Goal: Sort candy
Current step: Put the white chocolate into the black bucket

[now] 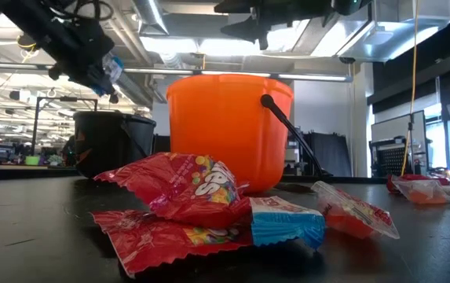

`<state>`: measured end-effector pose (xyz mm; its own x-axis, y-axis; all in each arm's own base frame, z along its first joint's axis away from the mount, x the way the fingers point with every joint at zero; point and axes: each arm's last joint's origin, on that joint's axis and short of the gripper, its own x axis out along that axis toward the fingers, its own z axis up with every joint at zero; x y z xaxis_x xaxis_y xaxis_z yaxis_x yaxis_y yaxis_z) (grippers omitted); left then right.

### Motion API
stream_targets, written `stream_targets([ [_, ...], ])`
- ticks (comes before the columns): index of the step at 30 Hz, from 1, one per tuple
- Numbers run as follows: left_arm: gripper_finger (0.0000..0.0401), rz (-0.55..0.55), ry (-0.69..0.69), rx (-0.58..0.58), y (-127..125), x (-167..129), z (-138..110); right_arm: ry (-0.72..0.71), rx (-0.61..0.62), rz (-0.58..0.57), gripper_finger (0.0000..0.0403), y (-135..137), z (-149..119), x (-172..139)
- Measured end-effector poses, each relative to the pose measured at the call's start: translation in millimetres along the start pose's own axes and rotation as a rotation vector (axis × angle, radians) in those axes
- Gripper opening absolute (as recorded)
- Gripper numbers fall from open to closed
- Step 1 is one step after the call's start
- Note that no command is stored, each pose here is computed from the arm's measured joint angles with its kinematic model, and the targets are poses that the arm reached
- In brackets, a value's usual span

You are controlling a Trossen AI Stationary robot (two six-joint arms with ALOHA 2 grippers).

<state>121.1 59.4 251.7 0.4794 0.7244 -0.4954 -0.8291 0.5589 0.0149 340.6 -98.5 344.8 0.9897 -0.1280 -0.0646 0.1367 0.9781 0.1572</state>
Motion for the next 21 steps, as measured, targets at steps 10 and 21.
stream_targets([
  [10,0.0152,0.072,0.032,0.078,15,27,10,-0.011,0.032,0.069,0.0288,3,4,-3],
  [21,0.0185,-0.160,-0.234,0.057,15,-24,71,0.224,-0.015,-0.129,0.0287,11,18,-65],
])
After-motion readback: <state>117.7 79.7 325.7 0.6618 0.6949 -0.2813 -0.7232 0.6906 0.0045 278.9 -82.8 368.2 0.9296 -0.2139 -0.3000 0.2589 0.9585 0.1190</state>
